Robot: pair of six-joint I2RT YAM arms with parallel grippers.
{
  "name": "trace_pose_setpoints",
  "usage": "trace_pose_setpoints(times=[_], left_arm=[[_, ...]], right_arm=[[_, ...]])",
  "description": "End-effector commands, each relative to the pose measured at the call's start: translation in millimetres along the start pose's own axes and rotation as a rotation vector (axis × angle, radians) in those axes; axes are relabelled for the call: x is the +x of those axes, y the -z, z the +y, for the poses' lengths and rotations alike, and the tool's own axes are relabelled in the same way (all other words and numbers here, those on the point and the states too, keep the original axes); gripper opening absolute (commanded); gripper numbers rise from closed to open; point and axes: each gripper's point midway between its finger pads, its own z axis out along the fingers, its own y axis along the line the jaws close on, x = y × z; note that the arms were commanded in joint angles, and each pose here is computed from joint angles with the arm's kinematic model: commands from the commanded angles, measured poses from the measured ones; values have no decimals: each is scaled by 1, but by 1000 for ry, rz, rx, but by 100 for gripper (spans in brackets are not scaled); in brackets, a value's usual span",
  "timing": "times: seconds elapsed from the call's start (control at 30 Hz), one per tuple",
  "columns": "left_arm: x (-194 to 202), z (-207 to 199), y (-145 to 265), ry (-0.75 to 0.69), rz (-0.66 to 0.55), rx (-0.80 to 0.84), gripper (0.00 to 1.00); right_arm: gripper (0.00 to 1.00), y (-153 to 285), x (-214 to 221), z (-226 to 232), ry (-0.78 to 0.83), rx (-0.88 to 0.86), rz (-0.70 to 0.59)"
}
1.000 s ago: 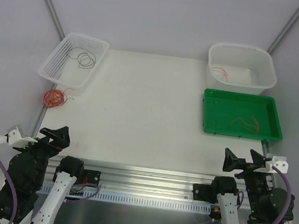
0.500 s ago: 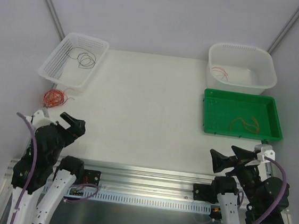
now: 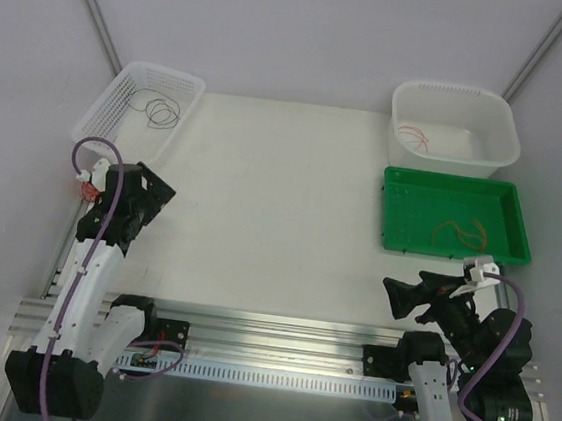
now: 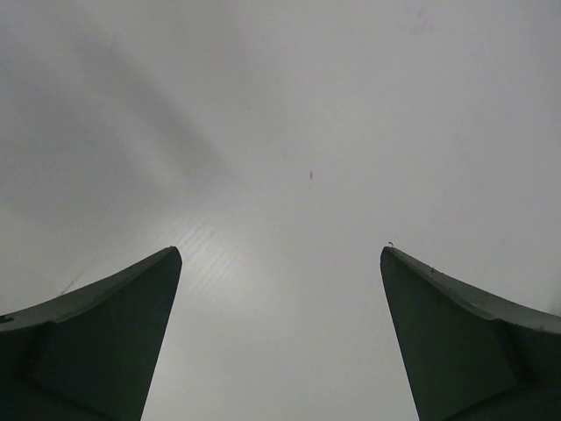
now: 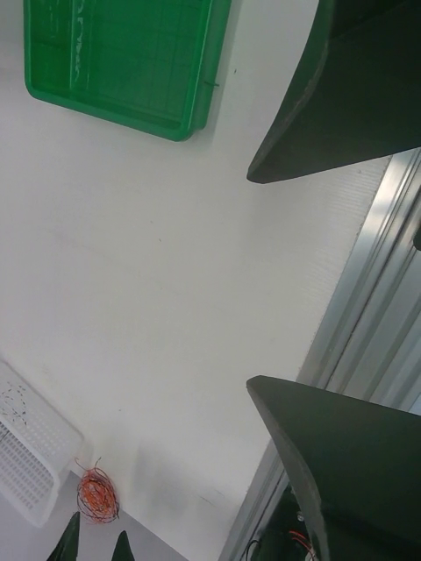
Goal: Untangle the cables
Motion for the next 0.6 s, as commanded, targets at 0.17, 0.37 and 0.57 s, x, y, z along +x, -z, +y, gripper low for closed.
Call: trace_pose_setpoints(times=[0.17, 0.37, 0.57], left_arm=[[-77, 36, -59, 342, -226, -152, 99], [-93, 86, -109, 542, -241, -275, 99], [-107, 118, -144, 568, -240, -364, 99]], right_arm=[[97, -11, 12, 0, -43, -37, 7], [97, -13, 22, 1, 1, -72, 36], [97, -16, 26, 12, 28, -157, 44]])
